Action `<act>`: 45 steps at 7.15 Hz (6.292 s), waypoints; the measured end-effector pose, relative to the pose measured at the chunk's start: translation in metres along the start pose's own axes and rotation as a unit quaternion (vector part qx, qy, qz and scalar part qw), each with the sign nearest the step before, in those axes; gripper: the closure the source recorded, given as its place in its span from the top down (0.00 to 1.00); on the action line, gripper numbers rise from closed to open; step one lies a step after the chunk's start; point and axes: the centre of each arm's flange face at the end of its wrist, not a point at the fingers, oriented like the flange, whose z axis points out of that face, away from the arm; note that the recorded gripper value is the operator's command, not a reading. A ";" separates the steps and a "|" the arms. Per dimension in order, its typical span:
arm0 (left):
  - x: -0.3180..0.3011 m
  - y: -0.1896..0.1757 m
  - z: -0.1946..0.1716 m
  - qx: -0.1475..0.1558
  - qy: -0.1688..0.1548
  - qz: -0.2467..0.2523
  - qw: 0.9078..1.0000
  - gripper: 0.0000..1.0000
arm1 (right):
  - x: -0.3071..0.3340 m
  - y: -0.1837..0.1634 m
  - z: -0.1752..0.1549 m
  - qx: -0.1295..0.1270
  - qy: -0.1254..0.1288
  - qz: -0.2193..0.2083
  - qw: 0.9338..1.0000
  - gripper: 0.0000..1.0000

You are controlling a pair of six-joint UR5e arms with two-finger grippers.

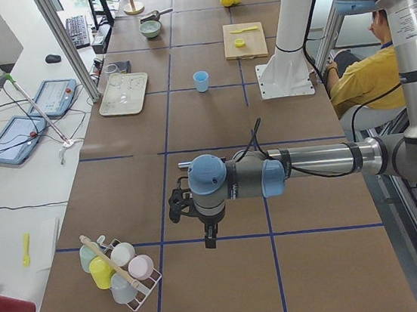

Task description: Squeeze lemon into cup

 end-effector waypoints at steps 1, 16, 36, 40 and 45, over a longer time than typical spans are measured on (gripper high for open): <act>0.000 0.000 0.000 0.000 0.000 0.000 1.000 1.00 | 0.003 0.000 0.004 -0.004 0.000 0.003 1.000 1.00; 0.015 -0.005 -0.015 0.016 0.001 0.018 1.000 1.00 | -0.325 0.004 -0.051 0.068 -0.087 -0.099 0.989 1.00; 0.016 -0.004 -0.016 0.017 0.000 0.018 1.000 1.00 | -0.522 0.215 0.114 0.075 -0.041 -0.073 0.994 1.00; 0.018 -0.005 -0.017 0.019 0.000 0.019 1.000 1.00 | -0.514 0.214 0.122 0.080 -0.039 -0.073 0.993 1.00; 0.018 -0.005 -0.018 0.020 -0.001 0.019 1.000 1.00 | -0.513 0.226 0.126 0.070 -0.036 -0.084 0.993 0.91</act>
